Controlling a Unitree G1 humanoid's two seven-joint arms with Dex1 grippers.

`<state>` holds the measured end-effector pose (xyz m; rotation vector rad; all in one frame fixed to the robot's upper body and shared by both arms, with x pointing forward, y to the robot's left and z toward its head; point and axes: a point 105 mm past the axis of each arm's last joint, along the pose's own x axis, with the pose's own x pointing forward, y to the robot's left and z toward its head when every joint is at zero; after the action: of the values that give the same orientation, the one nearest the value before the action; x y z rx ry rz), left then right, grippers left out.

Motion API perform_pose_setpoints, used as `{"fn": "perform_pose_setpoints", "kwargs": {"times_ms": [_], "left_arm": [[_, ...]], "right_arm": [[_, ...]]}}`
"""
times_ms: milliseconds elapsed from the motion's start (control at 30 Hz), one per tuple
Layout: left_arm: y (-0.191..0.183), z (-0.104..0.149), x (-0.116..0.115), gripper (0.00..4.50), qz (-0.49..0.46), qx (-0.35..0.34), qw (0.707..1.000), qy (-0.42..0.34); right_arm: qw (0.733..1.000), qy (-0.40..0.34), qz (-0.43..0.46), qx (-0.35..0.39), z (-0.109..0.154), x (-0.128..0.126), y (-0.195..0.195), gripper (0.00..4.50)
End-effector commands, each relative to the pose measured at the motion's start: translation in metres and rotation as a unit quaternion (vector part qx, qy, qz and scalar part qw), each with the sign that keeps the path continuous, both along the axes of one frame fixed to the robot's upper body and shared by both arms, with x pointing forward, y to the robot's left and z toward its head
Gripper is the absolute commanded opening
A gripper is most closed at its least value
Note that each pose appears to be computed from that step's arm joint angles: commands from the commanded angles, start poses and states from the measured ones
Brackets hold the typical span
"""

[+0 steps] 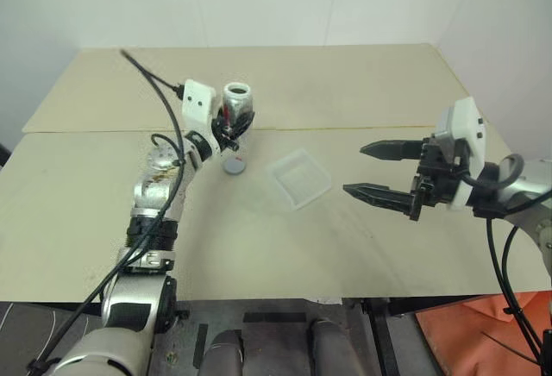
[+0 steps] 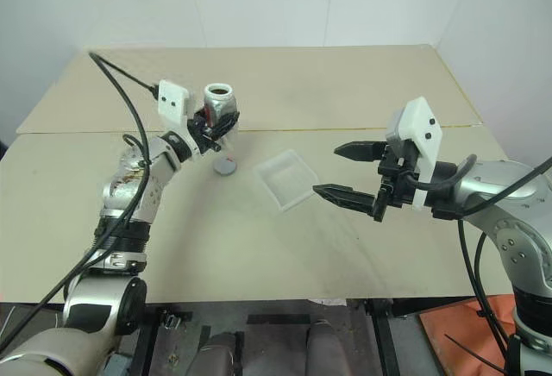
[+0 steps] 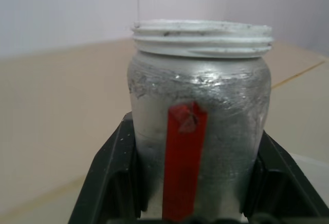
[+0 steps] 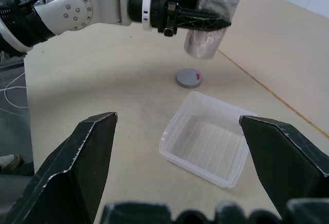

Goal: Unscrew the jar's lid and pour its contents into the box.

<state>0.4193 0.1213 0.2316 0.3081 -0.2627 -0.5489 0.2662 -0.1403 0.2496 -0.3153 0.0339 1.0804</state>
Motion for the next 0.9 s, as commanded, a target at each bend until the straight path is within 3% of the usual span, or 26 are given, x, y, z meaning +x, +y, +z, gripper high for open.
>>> {"fn": "perform_pose_setpoints", "kwargs": {"times_ms": [33, 67, 133, 200, 333, 400, 467, 533, 833, 900], "left_arm": [[-0.028, 0.025, -0.009, 1.93, -0.006, 0.248, 0.942, -0.224], [-0.036, 0.025, -0.011, 1.93, -0.017, 0.318, 0.906, -0.279], [-0.054, 0.021, -0.017, 1.93, -0.052, 0.464, 0.793, -0.392], [-0.062, 0.016, -0.015, 1.93, -0.069, 0.530, 0.716, -0.449], [-0.086, 0.012, -0.010, 1.93, -0.084, 0.596, 0.579, -0.550], [-0.099, 0.004, -0.011, 1.93, -0.101, 0.607, 0.534, -0.579], [-0.106, -0.004, -0.010, 1.93, -0.111, 0.616, 0.509, -0.591], [-0.111, -0.006, -0.008, 1.93, -0.110, 0.617, 0.504, -0.594], [-0.118, 0.000, -0.004, 1.93, -0.102, 0.606, 0.515, -0.597], [-0.118, 0.002, -0.005, 1.93, -0.102, 0.595, 0.531, -0.594]], "right_arm": [[0.999, -0.031, 0.011, -0.006, 0.012, -0.004, 0.001, 4.46], [0.999, -0.031, 0.013, -0.008, 0.012, -0.004, 0.001, 4.46], [0.999, -0.031, 0.014, -0.011, 0.011, -0.004, 0.001, 4.46], [0.999, -0.031, 0.014, -0.013, 0.011, -0.004, 0.001, 4.46], [0.999, -0.035, 0.018, -0.011, 0.012, -0.004, 0.003, 4.46], [0.999, -0.039, 0.019, -0.009, 0.013, -0.005, 0.004, 4.46], [0.999, -0.043, 0.018, -0.007, 0.015, -0.006, 0.005, 4.46], [0.999, -0.046, 0.014, -0.006, 0.016, -0.007, 0.004, 4.46], [0.999, -0.049, 0.001, -0.001, 0.013, -0.015, 0.002, 4.46], [0.999, -0.049, -0.002, 0.000, 0.013, -0.015, 0.001, 4.46]]}}
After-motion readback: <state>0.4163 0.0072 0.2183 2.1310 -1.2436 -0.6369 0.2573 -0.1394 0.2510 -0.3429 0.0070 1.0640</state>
